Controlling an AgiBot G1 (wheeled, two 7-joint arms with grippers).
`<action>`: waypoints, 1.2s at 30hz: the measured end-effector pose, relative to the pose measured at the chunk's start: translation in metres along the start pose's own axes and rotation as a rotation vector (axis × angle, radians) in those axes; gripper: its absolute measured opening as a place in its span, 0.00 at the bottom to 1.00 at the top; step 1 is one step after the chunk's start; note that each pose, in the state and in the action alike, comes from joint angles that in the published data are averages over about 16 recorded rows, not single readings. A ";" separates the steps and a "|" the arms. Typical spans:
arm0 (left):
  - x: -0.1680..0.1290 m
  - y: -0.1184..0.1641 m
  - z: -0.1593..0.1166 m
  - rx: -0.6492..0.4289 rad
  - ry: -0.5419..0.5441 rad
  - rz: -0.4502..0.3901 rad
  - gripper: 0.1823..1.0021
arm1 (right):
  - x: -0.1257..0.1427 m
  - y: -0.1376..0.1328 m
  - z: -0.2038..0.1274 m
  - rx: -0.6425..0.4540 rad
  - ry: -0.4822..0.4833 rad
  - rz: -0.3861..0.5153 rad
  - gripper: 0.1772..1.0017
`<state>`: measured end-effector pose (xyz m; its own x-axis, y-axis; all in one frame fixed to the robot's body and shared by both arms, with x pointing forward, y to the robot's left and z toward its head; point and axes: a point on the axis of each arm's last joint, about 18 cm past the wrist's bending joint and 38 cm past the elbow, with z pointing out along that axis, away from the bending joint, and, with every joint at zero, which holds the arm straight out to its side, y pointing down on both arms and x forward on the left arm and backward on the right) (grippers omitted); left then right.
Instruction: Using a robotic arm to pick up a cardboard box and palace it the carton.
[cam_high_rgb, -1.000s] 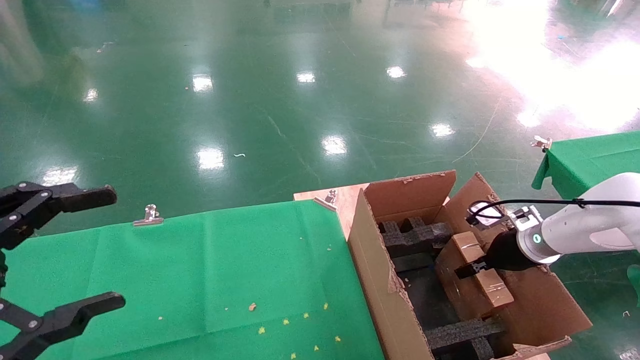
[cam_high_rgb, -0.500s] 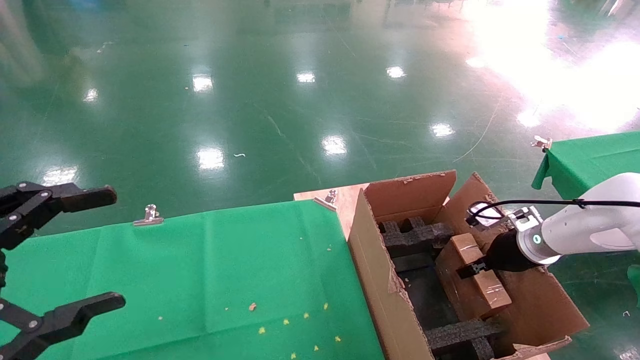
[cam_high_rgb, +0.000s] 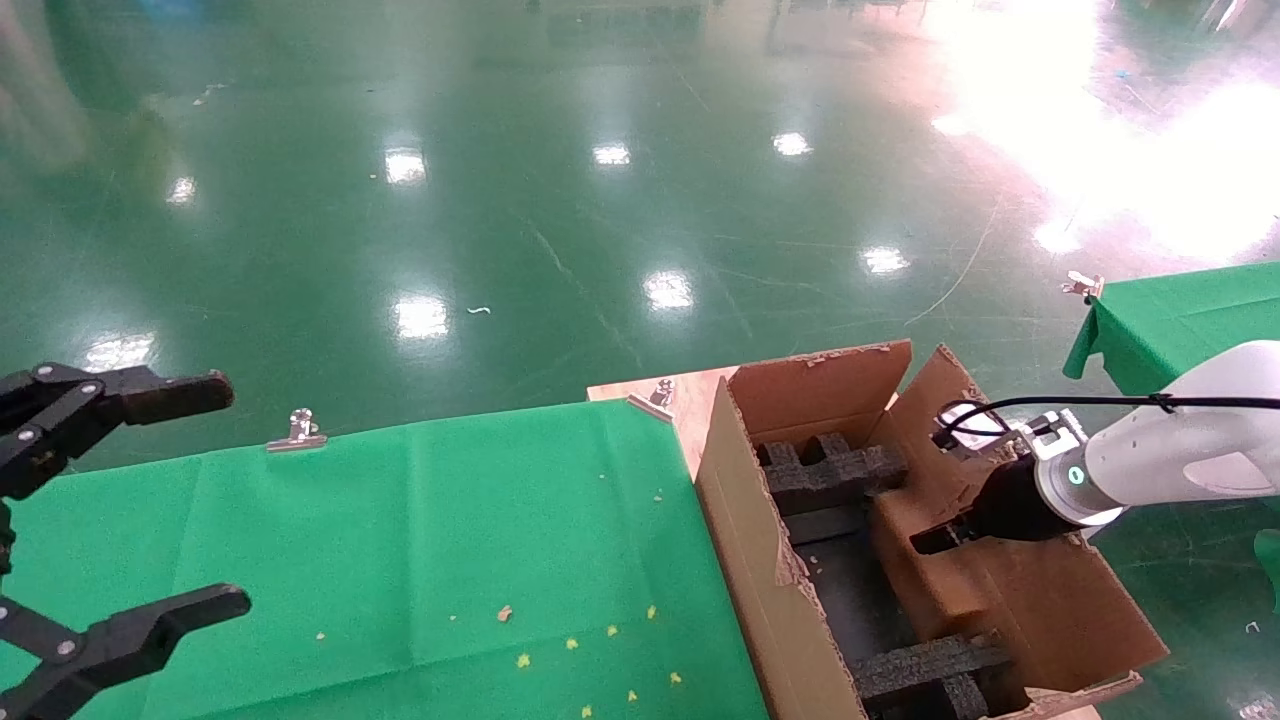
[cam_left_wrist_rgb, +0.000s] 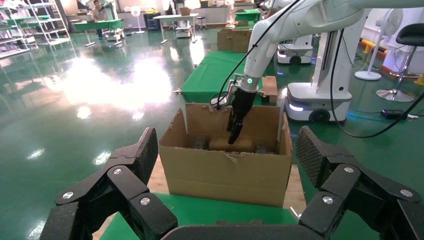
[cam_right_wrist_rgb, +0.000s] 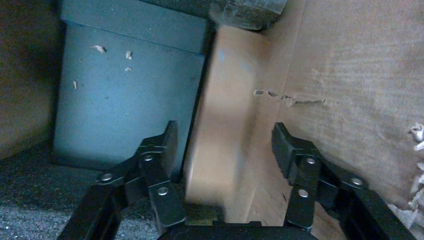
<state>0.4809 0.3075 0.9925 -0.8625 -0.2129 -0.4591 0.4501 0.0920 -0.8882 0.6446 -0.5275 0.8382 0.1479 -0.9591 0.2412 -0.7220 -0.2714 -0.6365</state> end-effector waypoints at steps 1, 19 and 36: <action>0.000 0.000 0.000 0.000 0.000 0.000 1.00 | 0.000 -0.001 -0.001 0.004 0.000 -0.001 0.56; 0.000 0.000 0.000 0.000 0.000 0.000 1.00 | -0.026 -0.079 -0.084 0.328 -0.089 -0.201 0.94; 0.000 0.000 0.000 0.000 -0.001 0.000 1.00 | -0.124 -0.079 -0.166 0.614 -0.390 -0.469 1.00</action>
<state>0.4809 0.3077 0.9926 -0.8624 -0.2134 -0.4590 0.4500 0.0918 -0.8883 0.5716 -0.3738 0.9803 0.6415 -0.6658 0.3810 -0.0520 -0.5333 -0.8443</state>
